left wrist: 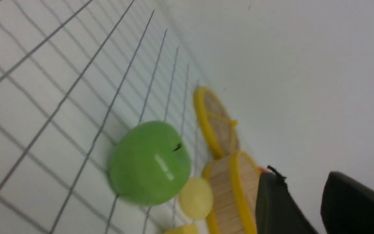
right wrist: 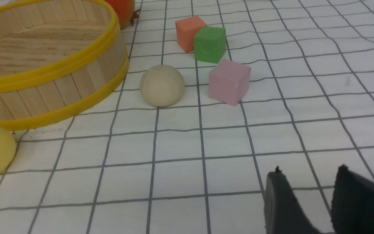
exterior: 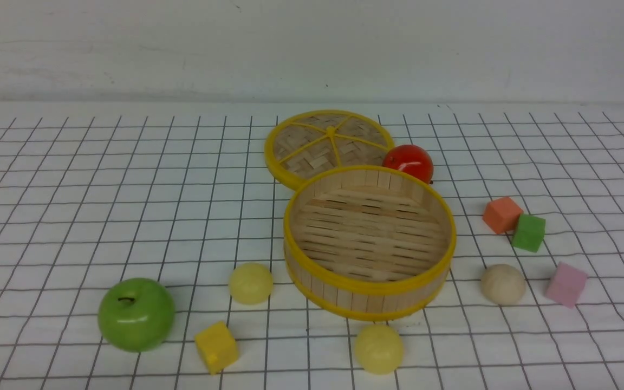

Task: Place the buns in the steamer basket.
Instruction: Use the left arm to grab a steamed stuffed bun

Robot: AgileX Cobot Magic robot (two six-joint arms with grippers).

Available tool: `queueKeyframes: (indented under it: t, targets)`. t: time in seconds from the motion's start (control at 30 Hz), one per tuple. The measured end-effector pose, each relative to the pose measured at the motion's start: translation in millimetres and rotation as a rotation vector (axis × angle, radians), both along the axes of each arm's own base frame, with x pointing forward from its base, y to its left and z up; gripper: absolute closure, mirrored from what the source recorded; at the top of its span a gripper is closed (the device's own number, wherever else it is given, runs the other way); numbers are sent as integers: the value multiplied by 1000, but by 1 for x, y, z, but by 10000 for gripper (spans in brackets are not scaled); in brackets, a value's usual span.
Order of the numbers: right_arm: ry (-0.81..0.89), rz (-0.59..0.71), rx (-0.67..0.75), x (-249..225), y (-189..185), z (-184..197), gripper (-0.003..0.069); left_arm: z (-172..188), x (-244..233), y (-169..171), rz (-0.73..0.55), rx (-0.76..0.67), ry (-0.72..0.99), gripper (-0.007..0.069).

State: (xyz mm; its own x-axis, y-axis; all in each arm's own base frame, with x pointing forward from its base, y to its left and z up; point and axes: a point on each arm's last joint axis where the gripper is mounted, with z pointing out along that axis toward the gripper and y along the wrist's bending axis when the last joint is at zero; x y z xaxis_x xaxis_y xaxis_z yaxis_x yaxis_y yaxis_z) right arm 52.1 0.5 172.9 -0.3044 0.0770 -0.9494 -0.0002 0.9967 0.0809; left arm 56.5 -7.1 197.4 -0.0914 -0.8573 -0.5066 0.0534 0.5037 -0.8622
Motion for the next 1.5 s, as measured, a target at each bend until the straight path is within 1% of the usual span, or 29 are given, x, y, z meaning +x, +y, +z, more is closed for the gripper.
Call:
queueKeyframes:
  t: [0.03,0.1,0.17,0.2,0.23,0.3,0.33,0.37,0.43,0.5,0.53,0.57,0.63,0.67,0.7,0.73,0.77,0.8,0.87,0.9,0.93,0.97,1.07,1.2,1.27,1.4,1.43,1.47,1.5]
  targets:
    - [0,0,0,0,0,0,419,6,-1,-1,-12,-23,-4,424]
    - [0,0,-1,0,0,0,419,27,-7,-6,-80,-2,11,463]
    - [0,0,-1,0,0,0,419,56,-15,-11,-158,106,25,519]
    - [0,0,-1,0,0,0,419,74,-17,-14,-199,191,46,553]
    - [0,0,-1,0,0,0,419,77,-18,-14,-203,218,50,558]
    - [0,0,-1,0,0,0,419,104,-12,-16,-262,383,169,617]
    - [0,0,-1,0,0,0,419,114,-4,-17,-290,451,267,631]
    - [0,0,-1,0,0,0,419,117,-4,-17,-299,464,289,638]
    - [0,0,-2,0,0,0,419,124,23,-16,-351,580,546,638]
    - [0,0,-2,0,0,0,419,123,49,-15,-379,656,726,638]
    - [0,0,-2,0,0,0,419,123,52,-14,-380,670,741,638]
    - [0,0,-2,0,0,0,419,118,76,-15,-406,722,827,638]
    - [0,0,-2,0,0,0,419,111,99,-18,-448,758,874,638]
    - [0,0,-3,0,0,0,419,106,117,-23,-498,770,889,638]
    - [0,0,-3,0,0,0,419,106,119,-24,-503,764,893,638]
    - [0,0,-3,0,0,0,419,99,141,-38,-596,776,894,638]
    - [0,0,-3,0,0,0,419,99,143,-40,-609,770,891,638]
    - [0,0,-3,0,0,0,419,96,156,-57,-691,776,875,638]
    - [0,0,-3,0,0,0,419,94,169,-82,-777,795,840,638]
    - [0,0,-3,0,0,0,419,89,177,-101,-834,824,831,638]
    - [0,0,-3,0,0,0,419,89,178,-104,-841,830,830,638]
    - [0,0,-3,0,0,0,419,87,187,-121,-878,868,813,638]
    - [0,0,-3,0,0,0,419,74,208,-148,-925,946,823,638]
    - [0,0,-3,0,0,0,419,60,237,-163,-923,986,840,634]
    - [0,0,-3,0,0,0,419,54,255,-167,-912,993,845,604]
    - [0,0,-3,0,0,0,419,43,278,-173,-895,1044,846,489]
    - [0,0,-3,0,0,0,419,43,278,-173,-894,1050,847,489]
    - [0,0,-3,0,0,0,419,37,284,-174,-890,1074,851,439]
    - [0,0,-3,0,0,0,419,34,286,-174,-888,1088,853,409]
